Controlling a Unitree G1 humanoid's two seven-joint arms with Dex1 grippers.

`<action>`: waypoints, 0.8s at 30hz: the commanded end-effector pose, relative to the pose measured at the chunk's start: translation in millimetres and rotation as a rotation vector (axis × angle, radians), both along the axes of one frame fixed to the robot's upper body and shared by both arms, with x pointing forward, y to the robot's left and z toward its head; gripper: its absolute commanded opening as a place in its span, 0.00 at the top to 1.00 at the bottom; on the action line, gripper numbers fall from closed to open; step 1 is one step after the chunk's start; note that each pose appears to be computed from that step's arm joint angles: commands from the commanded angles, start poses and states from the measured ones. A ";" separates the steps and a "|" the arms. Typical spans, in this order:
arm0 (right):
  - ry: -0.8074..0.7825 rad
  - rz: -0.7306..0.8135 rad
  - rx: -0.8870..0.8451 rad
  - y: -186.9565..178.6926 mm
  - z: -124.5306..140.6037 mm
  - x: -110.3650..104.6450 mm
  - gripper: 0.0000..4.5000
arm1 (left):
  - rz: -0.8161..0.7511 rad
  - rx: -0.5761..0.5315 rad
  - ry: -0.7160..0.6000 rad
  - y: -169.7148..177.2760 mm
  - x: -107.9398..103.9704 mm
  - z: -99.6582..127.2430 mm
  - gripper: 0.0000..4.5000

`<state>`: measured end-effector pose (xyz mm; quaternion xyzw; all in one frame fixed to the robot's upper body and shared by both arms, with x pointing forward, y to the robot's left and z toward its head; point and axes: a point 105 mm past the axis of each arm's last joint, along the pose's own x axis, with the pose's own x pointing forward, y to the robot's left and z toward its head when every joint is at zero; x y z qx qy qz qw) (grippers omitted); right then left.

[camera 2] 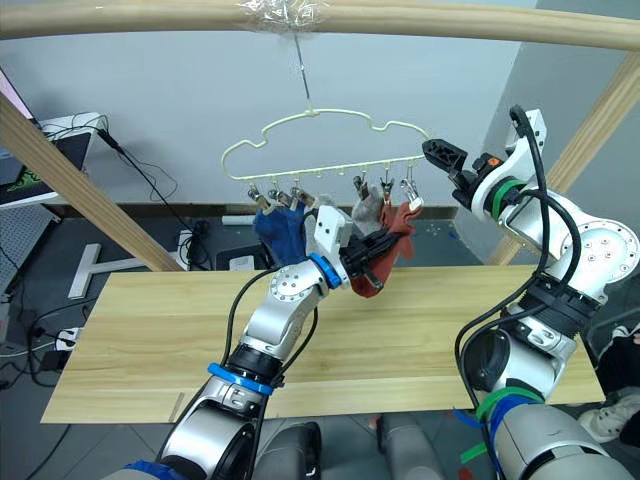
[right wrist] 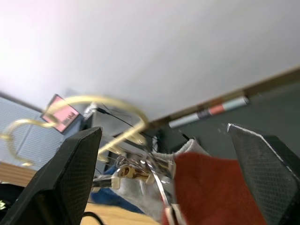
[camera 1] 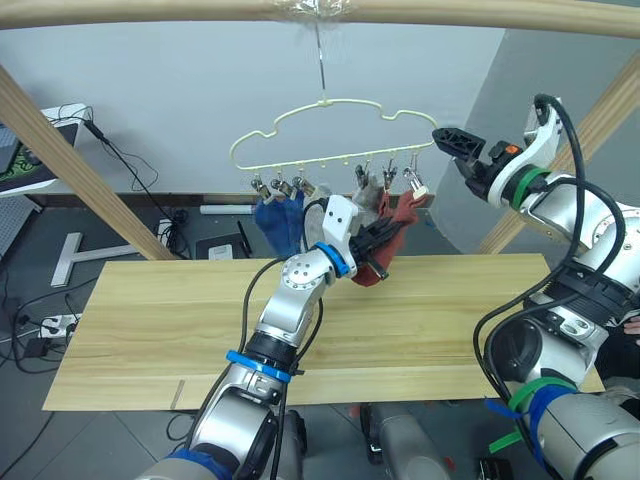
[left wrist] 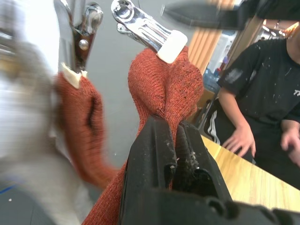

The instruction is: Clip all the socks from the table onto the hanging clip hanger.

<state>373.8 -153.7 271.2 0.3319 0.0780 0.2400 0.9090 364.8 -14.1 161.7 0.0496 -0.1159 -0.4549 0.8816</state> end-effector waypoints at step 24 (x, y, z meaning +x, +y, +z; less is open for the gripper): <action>-0.377 0.199 -0.653 8.9 -46.0 -62.8 0.00 | 0.074 0.026 0.095 14.8 9.4 -22.3 0.33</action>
